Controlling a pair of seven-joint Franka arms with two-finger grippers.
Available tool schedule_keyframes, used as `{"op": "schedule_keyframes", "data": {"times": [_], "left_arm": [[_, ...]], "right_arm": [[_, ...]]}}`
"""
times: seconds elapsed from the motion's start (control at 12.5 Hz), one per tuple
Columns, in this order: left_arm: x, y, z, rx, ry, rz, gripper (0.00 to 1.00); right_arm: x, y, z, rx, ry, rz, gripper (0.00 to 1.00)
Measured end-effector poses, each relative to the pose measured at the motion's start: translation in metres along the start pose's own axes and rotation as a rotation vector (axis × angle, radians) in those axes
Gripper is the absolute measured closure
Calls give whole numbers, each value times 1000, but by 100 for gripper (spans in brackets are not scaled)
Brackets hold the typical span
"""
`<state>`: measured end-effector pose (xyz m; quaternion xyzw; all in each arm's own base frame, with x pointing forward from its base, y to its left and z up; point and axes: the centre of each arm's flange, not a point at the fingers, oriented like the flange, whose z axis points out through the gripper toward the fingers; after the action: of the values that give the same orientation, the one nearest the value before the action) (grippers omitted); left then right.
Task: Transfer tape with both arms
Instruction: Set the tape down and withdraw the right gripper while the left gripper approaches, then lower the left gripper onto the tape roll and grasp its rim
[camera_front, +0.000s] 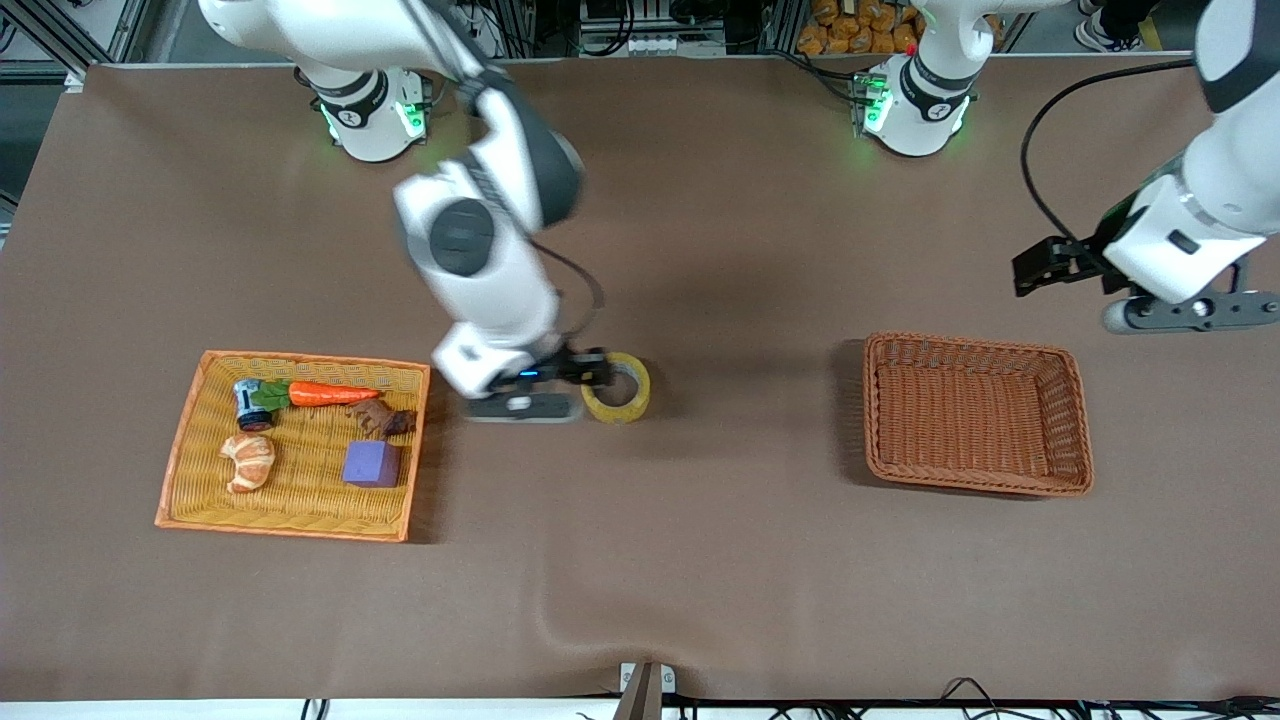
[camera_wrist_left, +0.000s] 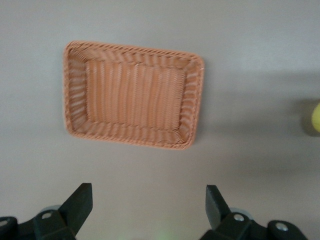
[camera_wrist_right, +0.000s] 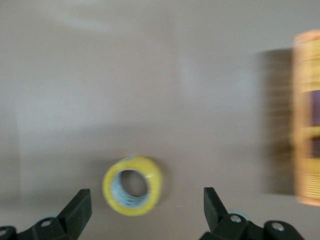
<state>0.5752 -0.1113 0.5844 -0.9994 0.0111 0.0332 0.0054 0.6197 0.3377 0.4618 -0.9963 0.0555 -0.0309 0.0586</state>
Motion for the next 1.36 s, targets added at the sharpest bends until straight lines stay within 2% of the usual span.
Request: {"op": "schedule_keyframes", "data": {"times": [0.16,0.24,0.4,0.56,0.8,0.96,1.12,1.36], "left_arm": [[7,46,24,-7,-18,61,0],[13,71,41,-21,-24,68,0],[25,114,79,-51,-35,52,0],[33,154,111,-70,-18,50,0],[37,217,160,-109,12,-35,0],[32,266,200,-145,36,-71,0],[19,318,240,-182,57,-71,0],[9,364,291,-226,86,-42,0]], "right_arm": [[14,64,-51,-30,-28,58,0],[14,87,-69,-60,-32,75,0],[11,126,-97,-81,-31,70,0],[12,182,-125,-71,-27,10,0],[12,258,-164,-61,-20,-97,0],[8,298,-188,-57,-5,-99,0],[-5,323,-205,-62,-31,-82,0],[-19,358,-194,-59,-110,-116,0]]}}
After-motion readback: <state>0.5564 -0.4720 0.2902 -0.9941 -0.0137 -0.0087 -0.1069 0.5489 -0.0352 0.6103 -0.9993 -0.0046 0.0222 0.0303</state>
